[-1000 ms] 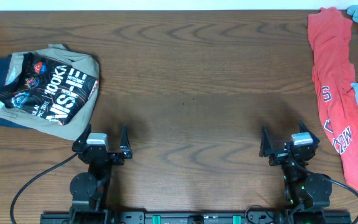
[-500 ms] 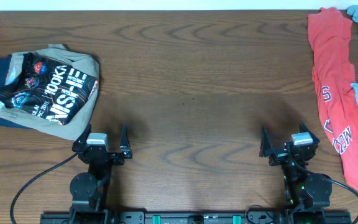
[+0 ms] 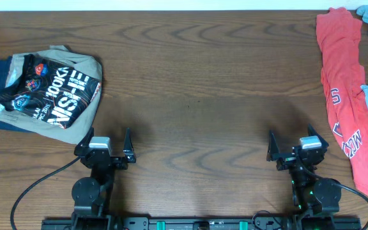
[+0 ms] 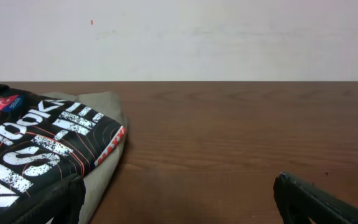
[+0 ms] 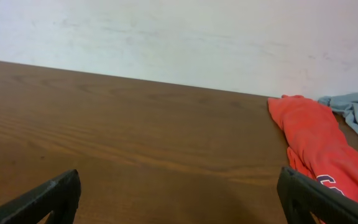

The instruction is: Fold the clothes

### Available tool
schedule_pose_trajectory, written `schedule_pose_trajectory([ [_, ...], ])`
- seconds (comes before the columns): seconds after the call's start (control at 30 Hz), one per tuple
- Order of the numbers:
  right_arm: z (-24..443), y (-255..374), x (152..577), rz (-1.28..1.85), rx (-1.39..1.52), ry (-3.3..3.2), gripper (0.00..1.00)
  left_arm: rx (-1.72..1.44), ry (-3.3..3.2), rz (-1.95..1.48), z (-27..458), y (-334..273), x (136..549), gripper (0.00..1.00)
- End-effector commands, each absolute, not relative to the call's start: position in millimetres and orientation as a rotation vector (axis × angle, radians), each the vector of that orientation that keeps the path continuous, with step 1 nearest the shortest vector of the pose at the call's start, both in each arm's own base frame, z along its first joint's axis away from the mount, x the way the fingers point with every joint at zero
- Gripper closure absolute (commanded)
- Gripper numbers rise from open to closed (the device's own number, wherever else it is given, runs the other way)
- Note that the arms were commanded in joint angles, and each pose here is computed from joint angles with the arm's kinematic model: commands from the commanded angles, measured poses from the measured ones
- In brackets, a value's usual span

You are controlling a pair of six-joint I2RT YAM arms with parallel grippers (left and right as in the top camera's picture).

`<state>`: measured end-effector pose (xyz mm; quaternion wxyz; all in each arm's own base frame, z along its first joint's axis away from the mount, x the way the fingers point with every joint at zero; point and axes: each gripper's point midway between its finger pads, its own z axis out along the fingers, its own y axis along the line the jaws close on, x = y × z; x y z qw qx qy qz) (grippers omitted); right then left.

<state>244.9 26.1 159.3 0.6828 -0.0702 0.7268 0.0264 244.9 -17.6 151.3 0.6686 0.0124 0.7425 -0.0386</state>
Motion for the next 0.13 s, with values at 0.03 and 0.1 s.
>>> schedule_pose_trajectory([
  [0.03, 158.6, 26.1, 244.7, 0.047, -0.170, 1.629, 0.01, 0.028, 1.723, -0.089, 137.5, -17.5, 243.5, 0.02],
  [0.1, 158.6, 26.1, 244.7, 0.047, -0.170, 1.629, 0.01, 0.028, 1.723, -0.089, 137.5, -17.4, 243.5, 0.02],
])
